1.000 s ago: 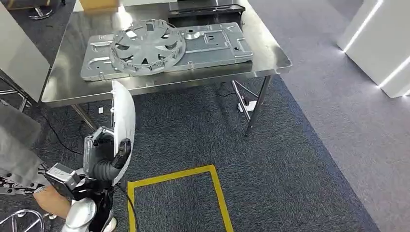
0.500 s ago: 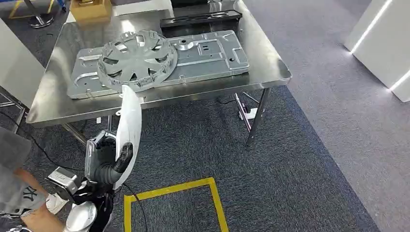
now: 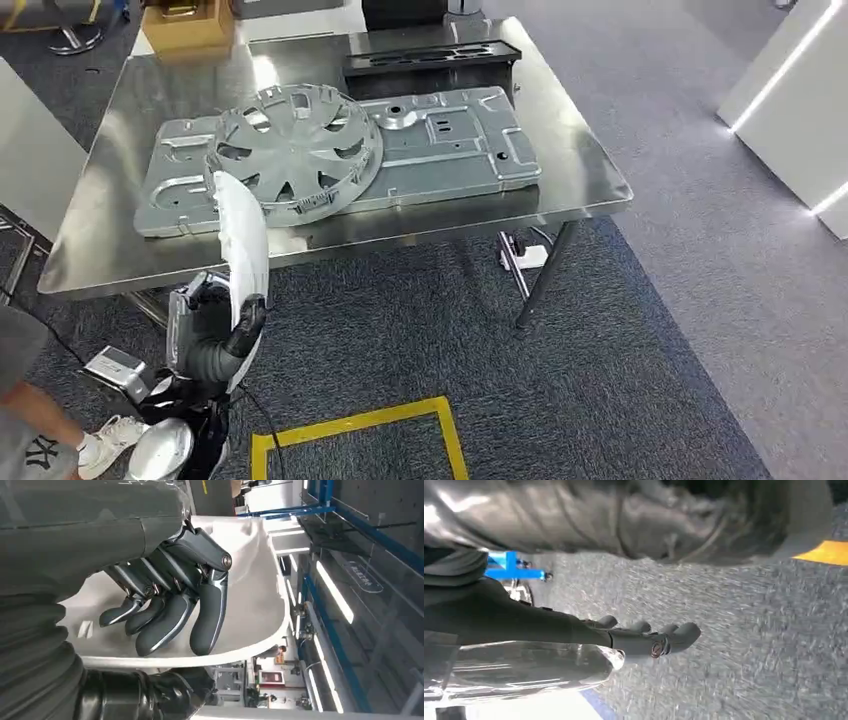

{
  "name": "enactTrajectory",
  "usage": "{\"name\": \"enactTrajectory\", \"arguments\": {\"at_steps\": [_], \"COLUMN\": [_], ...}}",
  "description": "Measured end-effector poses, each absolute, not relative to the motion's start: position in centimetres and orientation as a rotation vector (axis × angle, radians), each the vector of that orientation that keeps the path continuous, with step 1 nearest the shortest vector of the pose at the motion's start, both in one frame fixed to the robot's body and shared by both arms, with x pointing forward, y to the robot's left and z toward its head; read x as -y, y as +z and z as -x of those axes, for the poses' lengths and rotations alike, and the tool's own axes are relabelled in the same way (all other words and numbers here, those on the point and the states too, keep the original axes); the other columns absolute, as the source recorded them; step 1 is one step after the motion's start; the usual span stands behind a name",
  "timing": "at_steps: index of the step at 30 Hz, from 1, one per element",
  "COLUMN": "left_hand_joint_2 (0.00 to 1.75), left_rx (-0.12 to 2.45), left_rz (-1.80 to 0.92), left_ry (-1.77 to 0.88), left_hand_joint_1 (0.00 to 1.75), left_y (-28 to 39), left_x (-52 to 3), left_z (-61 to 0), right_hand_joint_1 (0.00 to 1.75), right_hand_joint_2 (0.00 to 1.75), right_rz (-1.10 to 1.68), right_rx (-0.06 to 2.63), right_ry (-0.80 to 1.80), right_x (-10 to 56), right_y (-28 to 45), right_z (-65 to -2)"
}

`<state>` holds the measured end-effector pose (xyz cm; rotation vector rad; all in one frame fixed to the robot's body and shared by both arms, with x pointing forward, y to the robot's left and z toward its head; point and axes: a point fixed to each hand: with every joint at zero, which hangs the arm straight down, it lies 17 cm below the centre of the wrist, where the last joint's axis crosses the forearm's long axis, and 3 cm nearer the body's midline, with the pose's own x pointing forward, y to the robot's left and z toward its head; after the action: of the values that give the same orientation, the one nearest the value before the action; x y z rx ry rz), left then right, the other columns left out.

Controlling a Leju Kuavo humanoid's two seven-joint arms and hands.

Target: Take the parts from the cabinet and place them on the table.

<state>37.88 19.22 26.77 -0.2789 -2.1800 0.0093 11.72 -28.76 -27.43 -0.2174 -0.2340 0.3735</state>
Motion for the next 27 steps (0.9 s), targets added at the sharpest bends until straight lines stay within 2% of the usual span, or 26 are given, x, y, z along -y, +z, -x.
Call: {"name": "enactTrajectory", "arguments": {"at_steps": [27], "left_hand_joint_2": [1.75], "left_rx": [2.205], "left_rz": [0.225], "left_ry": [-0.056], "left_hand_joint_1": [1.75], "left_y": [27.58], "left_x": [-19.18], "left_z": [-38.35], "right_hand_joint_1": [0.00], "right_hand_joint_2": [0.00], "right_rz": [0.188], "right_rx": [0.218], "right_ry": [0.371], "right_x": [28.02], "right_y": [-27.42], "right_z": [-11.79]}}
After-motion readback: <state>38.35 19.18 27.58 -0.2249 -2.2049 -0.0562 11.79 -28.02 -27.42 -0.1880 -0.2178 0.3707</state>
